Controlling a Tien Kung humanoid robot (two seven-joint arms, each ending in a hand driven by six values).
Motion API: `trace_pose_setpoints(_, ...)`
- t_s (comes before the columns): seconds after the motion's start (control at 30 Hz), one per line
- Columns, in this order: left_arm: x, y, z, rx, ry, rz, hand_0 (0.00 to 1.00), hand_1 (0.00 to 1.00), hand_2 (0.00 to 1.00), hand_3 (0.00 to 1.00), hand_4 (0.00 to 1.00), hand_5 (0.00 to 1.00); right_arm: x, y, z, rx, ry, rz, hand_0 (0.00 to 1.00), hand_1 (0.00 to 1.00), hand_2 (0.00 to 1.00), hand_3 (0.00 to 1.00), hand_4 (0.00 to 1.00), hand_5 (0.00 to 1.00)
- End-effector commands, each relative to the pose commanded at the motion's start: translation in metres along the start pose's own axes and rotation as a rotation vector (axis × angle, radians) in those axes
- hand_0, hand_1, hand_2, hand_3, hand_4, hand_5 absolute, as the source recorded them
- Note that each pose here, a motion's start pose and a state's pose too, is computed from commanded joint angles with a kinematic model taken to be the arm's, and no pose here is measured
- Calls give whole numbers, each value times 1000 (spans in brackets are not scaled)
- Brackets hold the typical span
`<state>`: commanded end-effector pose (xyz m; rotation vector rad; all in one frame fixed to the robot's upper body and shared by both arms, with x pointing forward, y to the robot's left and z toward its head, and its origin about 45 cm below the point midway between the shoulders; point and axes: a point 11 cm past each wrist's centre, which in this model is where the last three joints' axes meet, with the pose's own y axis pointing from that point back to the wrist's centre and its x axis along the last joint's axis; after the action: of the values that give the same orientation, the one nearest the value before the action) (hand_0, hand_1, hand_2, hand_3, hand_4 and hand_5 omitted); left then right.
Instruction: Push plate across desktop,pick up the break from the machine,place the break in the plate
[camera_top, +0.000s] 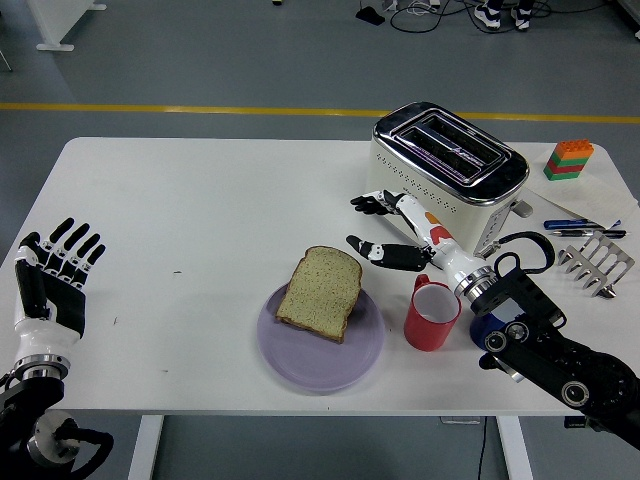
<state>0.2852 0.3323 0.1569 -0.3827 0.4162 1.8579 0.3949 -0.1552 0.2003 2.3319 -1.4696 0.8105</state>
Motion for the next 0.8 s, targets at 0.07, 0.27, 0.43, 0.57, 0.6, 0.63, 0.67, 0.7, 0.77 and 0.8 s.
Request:
trace_pose_setpoints(0.07,0,0,-1,2,-1,-1,729,687,678,652,452,998,8,-1,-4,15,18,17,790,722,703,726,818,358)
trace_pose_setpoints(0.27,0,1,-2,7,-2,-1,727,687,678,652,454,998,42,-4,-15,48,68,106,787,719,700,718,818,361)
trace_pose_setpoints(0.43,1,2,-4,12,-6,-1,726,686,677,653,454,998,83,-8,-19,46,172,198,785,714,697,711,793,350)
trace_pose_setpoints(0.57,0,3,-5,16,-8,-3,727,685,678,653,454,998,101,-8,-16,25,231,226,783,734,714,709,713,344)
trace_pose_setpoints(0.6,0,3,-6,19,-10,-4,727,685,678,653,454,998,109,-7,-13,-3,237,236,783,734,714,709,713,344)
trace_pose_setpoints(0.63,0,3,-6,21,-11,-4,727,685,678,653,454,998,117,-6,-10,-29,235,250,783,734,714,709,713,344)
trace_pose_setpoints(0.67,1,3,-6,22,-13,-4,727,685,678,653,454,998,124,-6,-9,-47,239,262,783,734,714,709,713,344)
trace_pose_setpoints(0.7,1,3,-6,22,-14,-4,727,685,677,654,454,998,131,-6,-8,-58,241,273,790,749,728,714,694,328)
trace_pose_setpoints(0.77,1,3,-6,23,-17,-4,727,685,677,654,454,998,140,-6,-8,-74,258,278,790,749,728,714,694,328)
trace_pose_setpoints(0.8,1,3,-6,22,-19,-5,727,685,677,654,454,998,148,-7,-7,-89,280,279,790,749,728,714,694,328)
